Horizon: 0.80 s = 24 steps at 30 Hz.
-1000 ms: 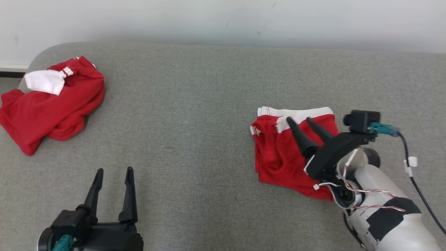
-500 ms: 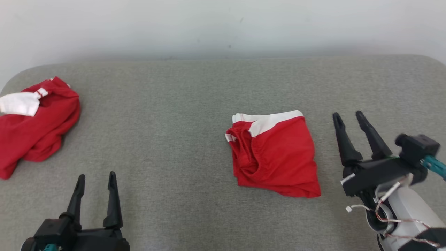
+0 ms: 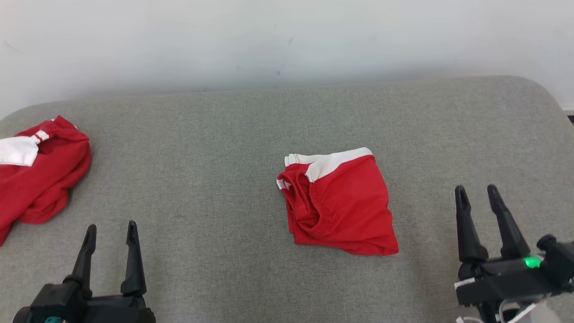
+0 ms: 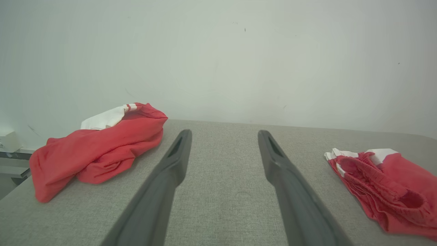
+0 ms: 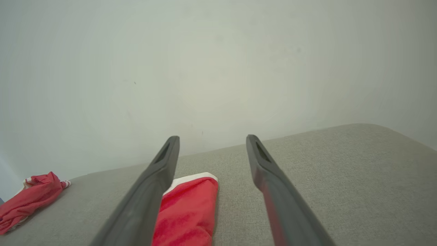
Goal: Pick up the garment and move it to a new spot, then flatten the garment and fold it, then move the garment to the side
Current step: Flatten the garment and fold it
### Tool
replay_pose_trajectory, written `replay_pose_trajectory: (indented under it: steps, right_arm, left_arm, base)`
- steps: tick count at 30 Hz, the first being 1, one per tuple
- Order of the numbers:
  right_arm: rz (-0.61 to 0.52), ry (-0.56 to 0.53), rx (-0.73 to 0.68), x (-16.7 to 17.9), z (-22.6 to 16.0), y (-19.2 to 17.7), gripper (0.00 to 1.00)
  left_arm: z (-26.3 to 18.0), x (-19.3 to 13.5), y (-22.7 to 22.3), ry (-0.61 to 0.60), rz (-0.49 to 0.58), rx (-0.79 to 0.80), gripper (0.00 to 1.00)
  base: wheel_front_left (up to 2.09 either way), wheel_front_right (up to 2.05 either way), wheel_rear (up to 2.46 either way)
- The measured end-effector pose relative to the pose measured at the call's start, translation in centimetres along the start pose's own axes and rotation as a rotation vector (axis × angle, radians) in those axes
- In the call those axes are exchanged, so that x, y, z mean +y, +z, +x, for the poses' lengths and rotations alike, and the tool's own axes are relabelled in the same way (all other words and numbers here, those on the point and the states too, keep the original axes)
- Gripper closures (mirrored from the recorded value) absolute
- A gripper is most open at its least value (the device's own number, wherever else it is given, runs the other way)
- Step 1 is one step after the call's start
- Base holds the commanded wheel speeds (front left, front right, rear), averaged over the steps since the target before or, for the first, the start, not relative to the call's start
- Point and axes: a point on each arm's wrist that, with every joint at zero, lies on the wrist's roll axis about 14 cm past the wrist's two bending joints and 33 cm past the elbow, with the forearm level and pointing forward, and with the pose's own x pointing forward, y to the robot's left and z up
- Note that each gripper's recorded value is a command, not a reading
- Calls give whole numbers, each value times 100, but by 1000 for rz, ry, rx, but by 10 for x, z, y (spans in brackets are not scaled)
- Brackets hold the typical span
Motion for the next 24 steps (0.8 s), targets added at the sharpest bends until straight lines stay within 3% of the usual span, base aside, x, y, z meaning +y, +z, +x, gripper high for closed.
replay_pose_trajectory:
  steps: [24]
  right_arm:
    - [-48, -41, 99, 4, -34, -35, 0]
  left_arm:
    - [-27, -9, -2, -60, 22, 21, 0]
  base:
    - [0, 0, 0]
